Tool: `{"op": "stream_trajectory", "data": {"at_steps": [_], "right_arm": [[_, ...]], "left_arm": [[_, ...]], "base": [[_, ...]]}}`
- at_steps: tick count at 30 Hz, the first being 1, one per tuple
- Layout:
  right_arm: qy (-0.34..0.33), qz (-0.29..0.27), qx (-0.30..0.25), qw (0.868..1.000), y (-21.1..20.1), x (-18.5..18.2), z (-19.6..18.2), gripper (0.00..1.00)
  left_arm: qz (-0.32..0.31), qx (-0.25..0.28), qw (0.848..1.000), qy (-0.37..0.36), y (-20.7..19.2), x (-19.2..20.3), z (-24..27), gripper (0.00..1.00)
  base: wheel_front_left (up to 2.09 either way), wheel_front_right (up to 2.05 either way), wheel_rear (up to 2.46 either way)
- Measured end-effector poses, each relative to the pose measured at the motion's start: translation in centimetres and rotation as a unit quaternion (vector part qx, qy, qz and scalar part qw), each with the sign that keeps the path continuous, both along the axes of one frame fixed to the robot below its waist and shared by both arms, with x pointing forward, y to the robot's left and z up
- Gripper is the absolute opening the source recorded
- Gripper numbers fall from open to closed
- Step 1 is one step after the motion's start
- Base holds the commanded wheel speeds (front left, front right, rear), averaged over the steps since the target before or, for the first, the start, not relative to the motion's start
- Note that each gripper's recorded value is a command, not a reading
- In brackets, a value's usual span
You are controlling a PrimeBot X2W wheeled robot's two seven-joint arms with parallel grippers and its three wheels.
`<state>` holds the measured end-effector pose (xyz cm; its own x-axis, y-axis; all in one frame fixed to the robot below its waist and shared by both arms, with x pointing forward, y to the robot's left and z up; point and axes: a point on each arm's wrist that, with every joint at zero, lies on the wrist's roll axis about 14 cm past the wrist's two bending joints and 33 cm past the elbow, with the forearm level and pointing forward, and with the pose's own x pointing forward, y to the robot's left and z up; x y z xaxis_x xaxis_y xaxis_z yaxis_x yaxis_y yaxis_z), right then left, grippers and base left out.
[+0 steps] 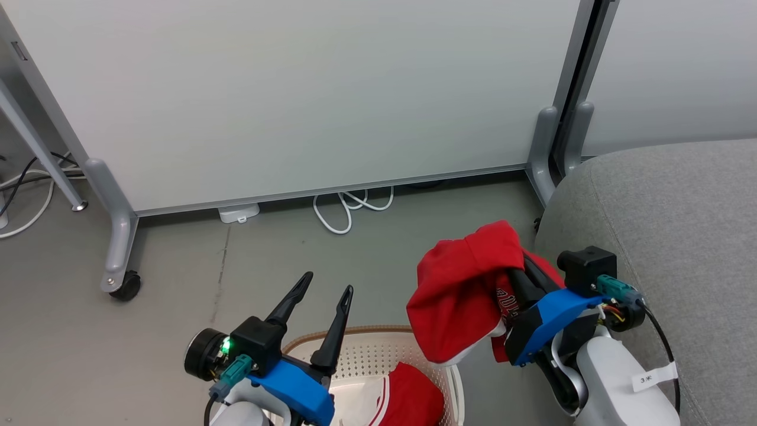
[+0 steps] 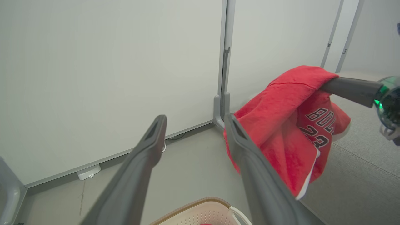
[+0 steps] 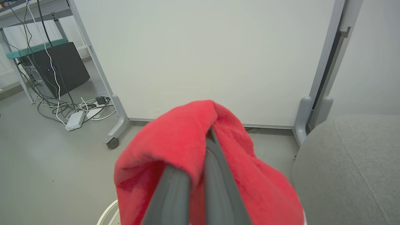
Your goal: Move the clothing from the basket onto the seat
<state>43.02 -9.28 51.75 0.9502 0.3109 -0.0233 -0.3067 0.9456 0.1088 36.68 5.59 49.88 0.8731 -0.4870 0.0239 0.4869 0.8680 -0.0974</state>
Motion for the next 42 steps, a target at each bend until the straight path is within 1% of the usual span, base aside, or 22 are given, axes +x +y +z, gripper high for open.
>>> {"op": "stream_trajectory", "data": {"at_steps": [10, 18, 30, 42], "right_arm": [[-0.001, -0.004, 0.004, 1.000, -0.4, -0.2, 0.3, 0.00], [-0.003, -0.031, 0.006, 0.999, -2.6, -1.1, 0.4, 0.00], [0.001, -0.130, 0.011, 0.992, -9.9, -4.0, 0.1, 0.00], [0.014, -0.235, 0.015, 0.972, -16.9, -8.2, -1.0, 0.00]], "left_arm": [[-0.002, -0.004, 1.000, 0.000, -0.7, 0.1, -0.1, 1.00], [-0.028, -0.003, 1.000, 0.005, -2.6, 0.4, -0.5, 1.00], [-0.123, -0.008, 0.992, 0.010, -9.3, 0.5, -0.6, 1.00], [-0.213, -0.010, 0.977, 0.026, -15.4, 0.2, -1.8, 1.00]], "base": [[0.00, 0.00, 0.00], [0.00, 0.00, 0.00], [0.00, 0.00, 0.00], [0.00, 0.00, 0.00]]}}
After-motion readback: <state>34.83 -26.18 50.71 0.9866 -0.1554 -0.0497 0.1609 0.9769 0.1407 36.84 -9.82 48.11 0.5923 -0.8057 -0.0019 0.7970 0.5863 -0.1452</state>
